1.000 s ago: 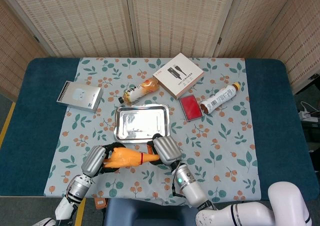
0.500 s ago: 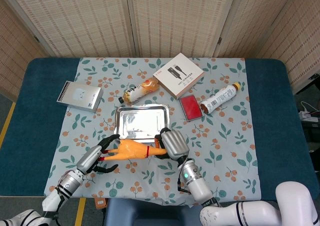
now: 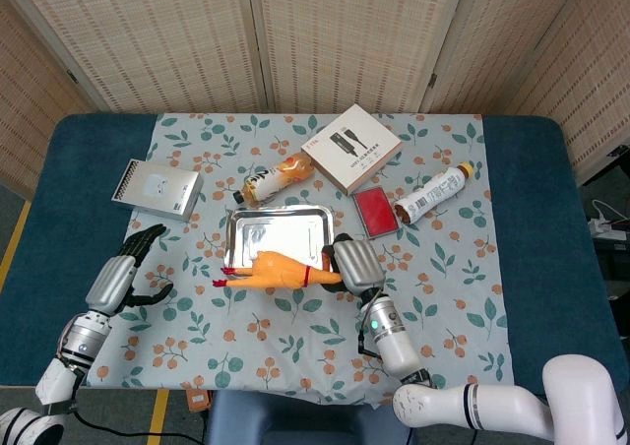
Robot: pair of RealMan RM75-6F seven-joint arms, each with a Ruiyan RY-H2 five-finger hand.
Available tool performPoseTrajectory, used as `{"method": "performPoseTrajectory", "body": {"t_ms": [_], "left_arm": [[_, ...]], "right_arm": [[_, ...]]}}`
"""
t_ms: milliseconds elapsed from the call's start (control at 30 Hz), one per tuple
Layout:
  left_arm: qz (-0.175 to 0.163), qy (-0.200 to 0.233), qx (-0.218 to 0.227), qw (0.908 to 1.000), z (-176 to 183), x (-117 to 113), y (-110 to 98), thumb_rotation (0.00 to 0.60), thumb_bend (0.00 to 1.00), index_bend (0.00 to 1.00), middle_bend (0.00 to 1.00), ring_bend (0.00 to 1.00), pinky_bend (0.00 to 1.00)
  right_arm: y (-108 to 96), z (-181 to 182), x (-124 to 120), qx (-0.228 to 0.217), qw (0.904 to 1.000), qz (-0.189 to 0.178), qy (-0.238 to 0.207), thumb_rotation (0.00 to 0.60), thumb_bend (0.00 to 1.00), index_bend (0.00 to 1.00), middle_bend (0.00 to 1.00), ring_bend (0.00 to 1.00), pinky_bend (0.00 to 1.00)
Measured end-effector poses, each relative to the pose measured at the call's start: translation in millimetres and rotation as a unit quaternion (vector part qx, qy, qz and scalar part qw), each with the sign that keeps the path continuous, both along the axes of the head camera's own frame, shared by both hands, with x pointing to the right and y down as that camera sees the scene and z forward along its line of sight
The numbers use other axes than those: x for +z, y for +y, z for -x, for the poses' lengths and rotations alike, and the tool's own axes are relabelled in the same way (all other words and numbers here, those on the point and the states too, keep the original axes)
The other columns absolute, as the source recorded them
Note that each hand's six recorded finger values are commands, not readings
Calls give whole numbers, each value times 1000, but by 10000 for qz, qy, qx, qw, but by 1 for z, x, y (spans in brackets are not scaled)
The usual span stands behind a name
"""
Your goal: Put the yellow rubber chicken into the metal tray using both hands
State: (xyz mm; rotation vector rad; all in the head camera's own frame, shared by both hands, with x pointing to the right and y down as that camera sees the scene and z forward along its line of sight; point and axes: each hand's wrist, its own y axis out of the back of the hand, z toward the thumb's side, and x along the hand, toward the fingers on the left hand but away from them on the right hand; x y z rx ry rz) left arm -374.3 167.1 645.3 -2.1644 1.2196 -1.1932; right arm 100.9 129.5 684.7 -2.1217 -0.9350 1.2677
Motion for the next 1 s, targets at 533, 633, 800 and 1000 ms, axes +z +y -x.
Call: {"method": "performPoseTrajectory", "body": {"t_ms": [533,633,800,1000], "left_arm": [[35,-177,-89,9998,32,-7,15,600,312,0,0,0,0],[105,-242,-122,9996,36,-3,13,600,311,0,0,0,0],[214,-176,-155,9995,37,1,13,600,313,0,0,0,0],[342,-79,-216,9991,39,5,12,600,312,0,0,0,0]], "right_arm": [[-18,44,55,186,9998,-62,52,600,297,747,617,568,845],[-17,44,59,188,9998,-51,1,600,297,613,493,445,744],[-19,35,67,241,9997,31,13,600,296,391,317,273,586],[-19,27,70,188,9997,144,47,600,275,87,139,116,430]]}}
